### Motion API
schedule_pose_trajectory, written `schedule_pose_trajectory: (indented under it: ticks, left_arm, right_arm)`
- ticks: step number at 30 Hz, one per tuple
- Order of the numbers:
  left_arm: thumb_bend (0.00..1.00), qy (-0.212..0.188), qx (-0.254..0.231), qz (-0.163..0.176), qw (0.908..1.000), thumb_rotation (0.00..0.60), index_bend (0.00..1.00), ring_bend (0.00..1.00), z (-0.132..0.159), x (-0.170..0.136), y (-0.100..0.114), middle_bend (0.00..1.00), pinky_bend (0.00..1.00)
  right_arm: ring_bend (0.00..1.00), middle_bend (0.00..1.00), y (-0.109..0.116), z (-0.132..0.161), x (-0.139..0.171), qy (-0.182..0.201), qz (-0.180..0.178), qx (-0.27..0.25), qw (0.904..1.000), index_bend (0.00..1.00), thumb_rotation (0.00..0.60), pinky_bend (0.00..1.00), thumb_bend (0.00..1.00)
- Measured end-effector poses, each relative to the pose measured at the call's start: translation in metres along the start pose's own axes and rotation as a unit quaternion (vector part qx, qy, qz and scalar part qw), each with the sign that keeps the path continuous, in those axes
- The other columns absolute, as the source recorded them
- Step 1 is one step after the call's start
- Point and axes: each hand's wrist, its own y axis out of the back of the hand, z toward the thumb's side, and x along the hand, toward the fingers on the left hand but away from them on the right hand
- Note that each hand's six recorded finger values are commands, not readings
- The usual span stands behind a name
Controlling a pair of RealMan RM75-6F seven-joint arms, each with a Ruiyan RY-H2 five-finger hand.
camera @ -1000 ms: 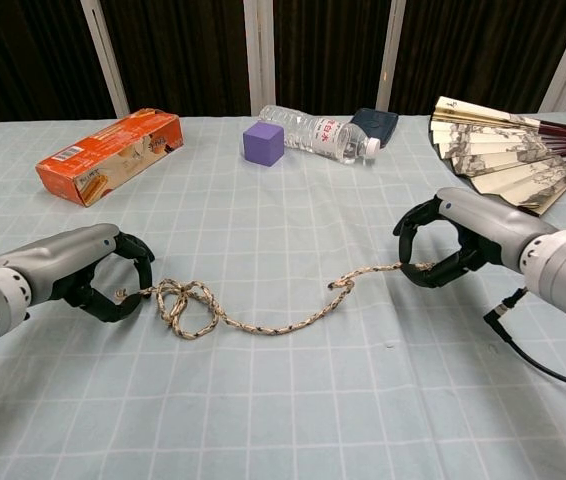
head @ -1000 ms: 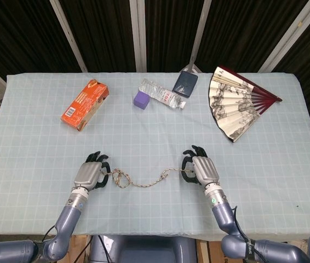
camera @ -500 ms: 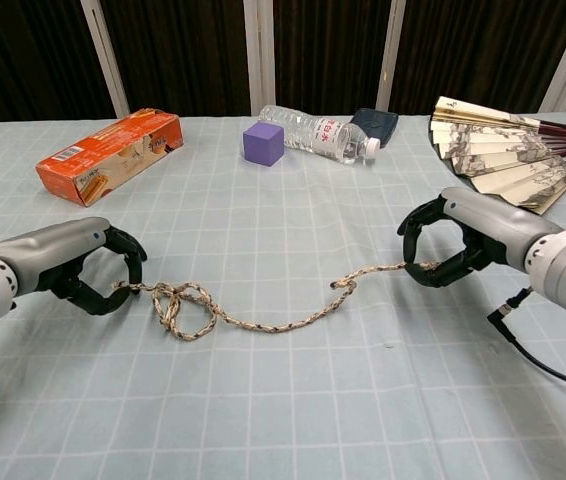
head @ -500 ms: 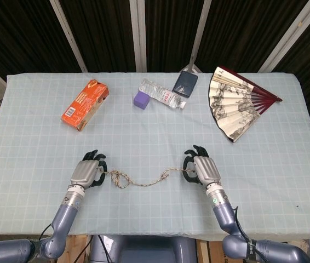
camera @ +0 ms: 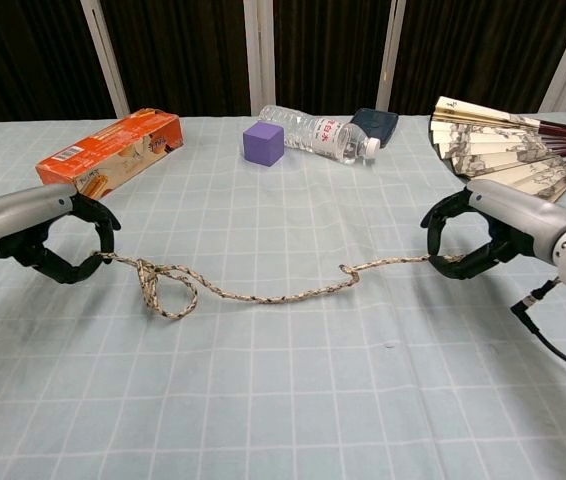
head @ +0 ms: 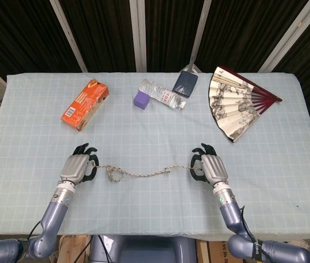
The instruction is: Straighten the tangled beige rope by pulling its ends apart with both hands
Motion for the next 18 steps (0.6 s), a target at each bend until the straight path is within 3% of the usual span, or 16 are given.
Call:
schedule_pose_trajectory:
  ticks: [18]
  left_arm:
    - [0.64, 0.014, -0.007, 0.041, 0.9990, 0.600, 0.55, 0.00, -0.044, -0.031, 0.058, 0.18, 0.00]
  right_arm:
    - [0.00, 0.26, 0.047, -0.053, 0.018, -0.043, -0.036, 0.027, 0.9980, 0.66, 0.600, 0.00, 0.48]
